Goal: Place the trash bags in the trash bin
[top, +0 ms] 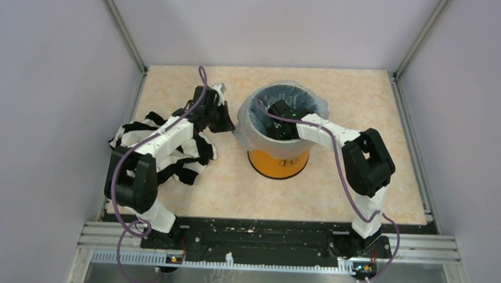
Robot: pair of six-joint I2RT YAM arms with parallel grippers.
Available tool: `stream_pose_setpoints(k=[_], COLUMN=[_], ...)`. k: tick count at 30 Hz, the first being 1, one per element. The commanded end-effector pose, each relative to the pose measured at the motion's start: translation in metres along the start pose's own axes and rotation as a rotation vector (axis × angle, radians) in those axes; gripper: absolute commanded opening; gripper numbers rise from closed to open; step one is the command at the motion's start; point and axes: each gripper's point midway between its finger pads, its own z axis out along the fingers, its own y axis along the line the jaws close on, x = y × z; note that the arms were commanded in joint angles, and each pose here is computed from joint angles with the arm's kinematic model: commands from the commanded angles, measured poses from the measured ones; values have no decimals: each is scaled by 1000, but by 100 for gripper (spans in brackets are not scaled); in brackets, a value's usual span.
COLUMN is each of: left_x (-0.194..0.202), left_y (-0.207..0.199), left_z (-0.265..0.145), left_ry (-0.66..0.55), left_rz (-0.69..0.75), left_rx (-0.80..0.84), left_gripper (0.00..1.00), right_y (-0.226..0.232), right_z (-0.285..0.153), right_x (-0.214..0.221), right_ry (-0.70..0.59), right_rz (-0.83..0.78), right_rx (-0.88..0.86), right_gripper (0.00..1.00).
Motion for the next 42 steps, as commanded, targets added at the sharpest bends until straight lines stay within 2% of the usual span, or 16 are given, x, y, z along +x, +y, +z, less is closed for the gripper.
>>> stream_pose_setpoints(k=[1,25,34,42], left_x=[-22,-26,-28,-32], left_y=[-21,-27,-34,-43], left_z=[-16,-24,-27,-31], left_ry=[-64,-79,-78,-79], left_rz=[33,36,34,39], left_rx=[56,78,109,140], left_gripper=[0,0,0,0], right_y=[0,3,12,12], right_z=[6,29,31,34], right_x=[-9,7,15,17], right_ry=[-6,49,35,85], right_rz=[16,36,32,22], right_rx=[-8,-6,-67,-54], right_gripper=[80,80,79,80])
